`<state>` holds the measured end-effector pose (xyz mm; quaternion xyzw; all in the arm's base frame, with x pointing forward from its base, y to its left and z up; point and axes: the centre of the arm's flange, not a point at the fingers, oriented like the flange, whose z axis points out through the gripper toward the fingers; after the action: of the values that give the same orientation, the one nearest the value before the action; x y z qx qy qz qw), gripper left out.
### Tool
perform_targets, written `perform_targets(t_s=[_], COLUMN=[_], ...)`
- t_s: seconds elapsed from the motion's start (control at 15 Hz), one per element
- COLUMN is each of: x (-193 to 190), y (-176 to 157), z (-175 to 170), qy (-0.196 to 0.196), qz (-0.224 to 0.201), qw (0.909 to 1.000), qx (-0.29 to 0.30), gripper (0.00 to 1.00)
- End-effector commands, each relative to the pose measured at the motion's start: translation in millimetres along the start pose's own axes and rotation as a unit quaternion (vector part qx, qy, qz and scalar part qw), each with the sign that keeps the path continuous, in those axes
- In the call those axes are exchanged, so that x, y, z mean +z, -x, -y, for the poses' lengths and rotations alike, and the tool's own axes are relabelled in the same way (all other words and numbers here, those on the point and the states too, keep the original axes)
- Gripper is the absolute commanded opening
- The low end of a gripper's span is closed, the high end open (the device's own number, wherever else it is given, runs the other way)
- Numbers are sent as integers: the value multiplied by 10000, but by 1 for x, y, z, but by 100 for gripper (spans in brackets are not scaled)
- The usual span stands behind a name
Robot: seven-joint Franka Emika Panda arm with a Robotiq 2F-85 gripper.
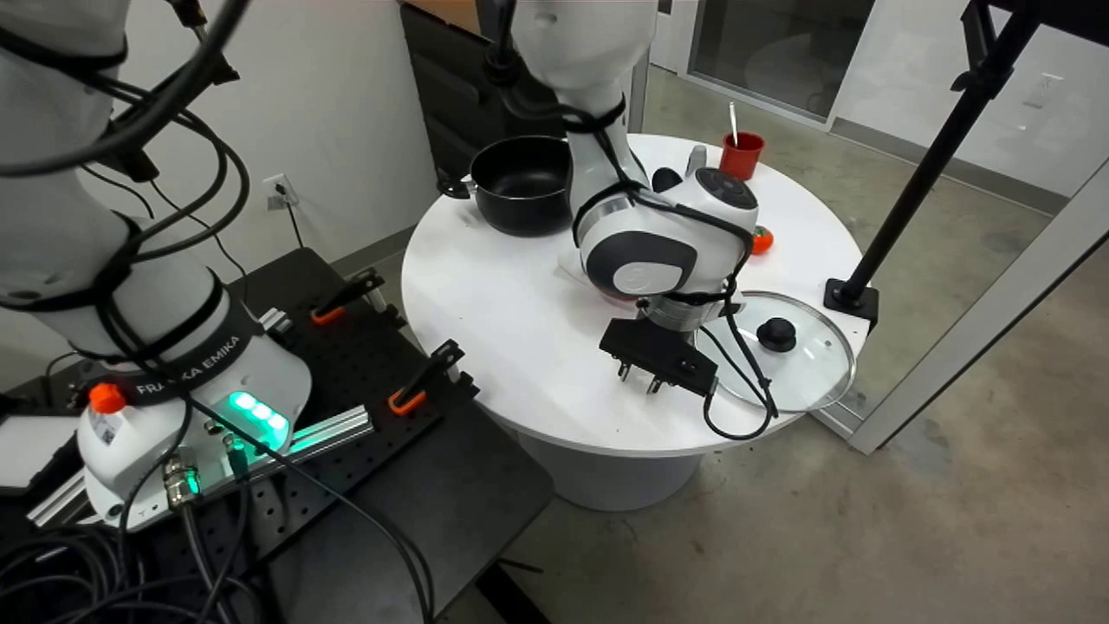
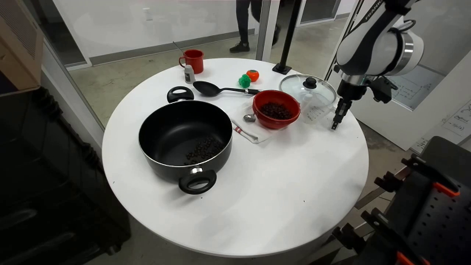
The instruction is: Pour the things in the jug into the bowl
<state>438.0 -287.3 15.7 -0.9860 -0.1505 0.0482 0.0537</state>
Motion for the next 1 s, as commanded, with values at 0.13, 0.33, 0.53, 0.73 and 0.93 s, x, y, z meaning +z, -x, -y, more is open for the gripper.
perform_targets(t_s=[0.13,0.33,0.53,0.73,0.93], x=[24,23,14,1,-15], y=[-5,-4,0,5,11], z=[-16,-17,-15,-11,-7], qy=[-70,-96,-225,-356,-443], qz=[56,37,-91,-277,-446], qw=[9999,9997,9993,9981,9964], qx=[-147,-203,-281,-411,-572], gripper=[92,100,100,100,100])
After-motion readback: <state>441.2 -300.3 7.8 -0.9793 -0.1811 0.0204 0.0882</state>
